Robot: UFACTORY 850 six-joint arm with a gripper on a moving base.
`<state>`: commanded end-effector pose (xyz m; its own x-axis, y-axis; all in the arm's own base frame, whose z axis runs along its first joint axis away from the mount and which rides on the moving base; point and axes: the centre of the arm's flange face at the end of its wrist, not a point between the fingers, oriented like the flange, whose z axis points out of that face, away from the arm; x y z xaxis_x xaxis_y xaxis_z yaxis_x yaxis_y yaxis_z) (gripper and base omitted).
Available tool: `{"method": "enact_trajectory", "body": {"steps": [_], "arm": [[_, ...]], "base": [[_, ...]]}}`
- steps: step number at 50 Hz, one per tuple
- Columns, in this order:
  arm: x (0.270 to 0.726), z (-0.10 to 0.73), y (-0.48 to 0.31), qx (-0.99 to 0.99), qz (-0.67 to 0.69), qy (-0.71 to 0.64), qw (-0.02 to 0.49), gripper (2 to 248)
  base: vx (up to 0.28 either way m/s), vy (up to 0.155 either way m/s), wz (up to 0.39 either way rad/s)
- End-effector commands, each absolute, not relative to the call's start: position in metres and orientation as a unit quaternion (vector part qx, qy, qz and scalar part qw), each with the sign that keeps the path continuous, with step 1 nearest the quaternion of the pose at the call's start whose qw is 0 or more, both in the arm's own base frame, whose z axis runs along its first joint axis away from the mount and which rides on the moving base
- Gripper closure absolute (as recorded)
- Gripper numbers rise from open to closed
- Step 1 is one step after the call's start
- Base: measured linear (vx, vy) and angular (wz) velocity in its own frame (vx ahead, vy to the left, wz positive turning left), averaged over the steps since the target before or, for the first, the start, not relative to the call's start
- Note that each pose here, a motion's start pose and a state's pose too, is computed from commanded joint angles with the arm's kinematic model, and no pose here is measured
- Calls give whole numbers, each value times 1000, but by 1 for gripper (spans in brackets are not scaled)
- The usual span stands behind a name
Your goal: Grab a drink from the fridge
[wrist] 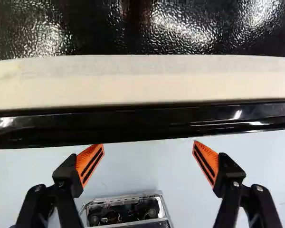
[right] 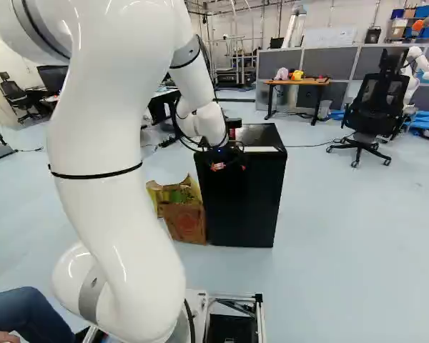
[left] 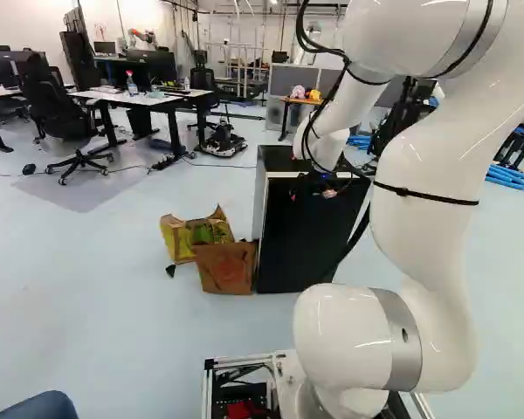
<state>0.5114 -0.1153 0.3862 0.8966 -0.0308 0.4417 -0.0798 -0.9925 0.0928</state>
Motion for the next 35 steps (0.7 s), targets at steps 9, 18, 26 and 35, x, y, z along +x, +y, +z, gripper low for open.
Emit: {"method": "enact_trajectory", "body": {"steps": [9,18,26,35], "arm": [[512,388,-115,968,241,-28,55,3],[498,388,-113,969,238,-29,54,3],[484,388,-110,970,234,-29,54,3],[467,389,-107,970,234,-29,53,3]], "base": [[0,0,0],[0,0,0],[0,0,0],[0,0,0]]}}
